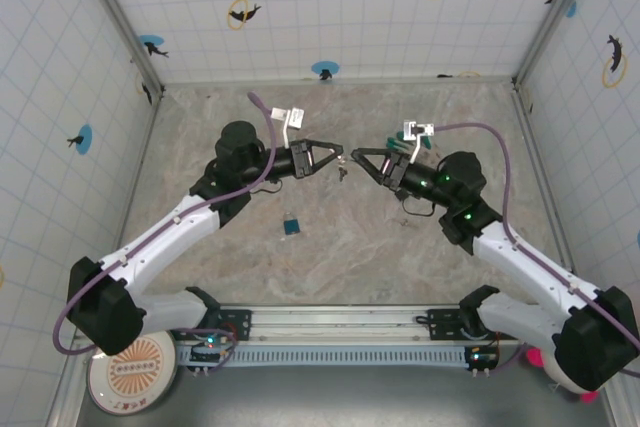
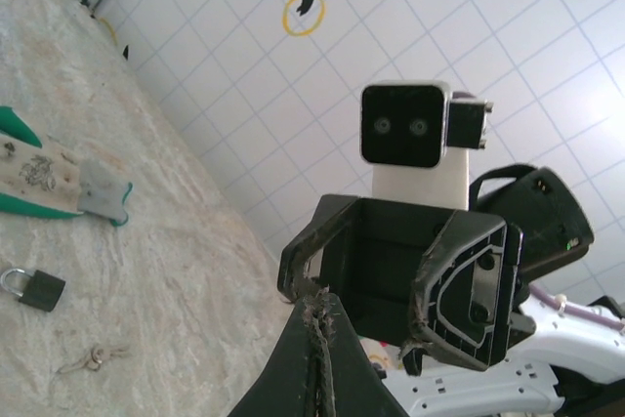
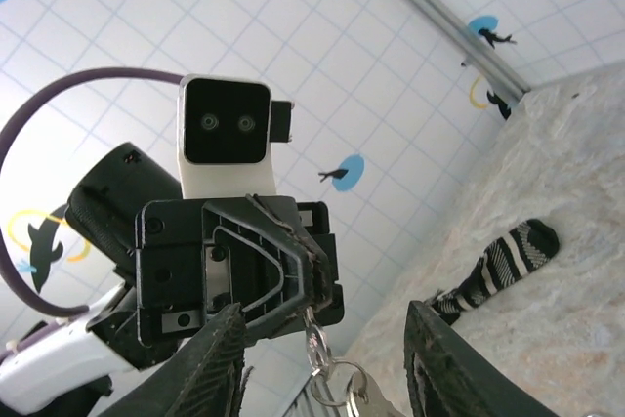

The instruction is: Unlock with the key

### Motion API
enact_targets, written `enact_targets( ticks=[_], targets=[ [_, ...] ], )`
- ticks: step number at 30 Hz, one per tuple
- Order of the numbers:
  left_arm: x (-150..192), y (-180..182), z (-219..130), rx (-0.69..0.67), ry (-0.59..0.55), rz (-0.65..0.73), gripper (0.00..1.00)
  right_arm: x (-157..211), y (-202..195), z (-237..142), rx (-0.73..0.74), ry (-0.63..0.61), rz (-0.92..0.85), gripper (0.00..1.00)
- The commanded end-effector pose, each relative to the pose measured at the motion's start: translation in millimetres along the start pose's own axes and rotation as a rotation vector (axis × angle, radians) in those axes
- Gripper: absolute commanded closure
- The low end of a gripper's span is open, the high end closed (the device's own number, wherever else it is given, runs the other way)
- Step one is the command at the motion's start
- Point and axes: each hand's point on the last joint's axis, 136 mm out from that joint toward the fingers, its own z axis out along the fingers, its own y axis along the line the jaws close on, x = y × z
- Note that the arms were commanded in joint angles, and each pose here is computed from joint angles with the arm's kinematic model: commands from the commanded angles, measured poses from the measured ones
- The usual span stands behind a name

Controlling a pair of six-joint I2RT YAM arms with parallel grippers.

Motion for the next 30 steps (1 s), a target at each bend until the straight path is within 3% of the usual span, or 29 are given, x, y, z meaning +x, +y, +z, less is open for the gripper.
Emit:
enact_targets(
  ticks=[1, 12, 30],
  targets=[
    [-8.9, -6.3, -2.4, 0.022, -0.042, 0.014, 1.00, -11.7, 9.7, -1.6, -0.030, -0.088, -0.015, 0.54],
    [-7.5, -5.4, -1.8, 0.027, -0.040, 0.006, 1.00, 3.8, 20.6, 12.5, -0.089, -0.035, -0.009, 0.60],
    [-7.4, -5.9, -3.8, 0.027, -0.047, 0.007, 1.00, 15.5, 24.0, 21.1, -0.104, 0.019, -0.016, 0.87]
  ],
)
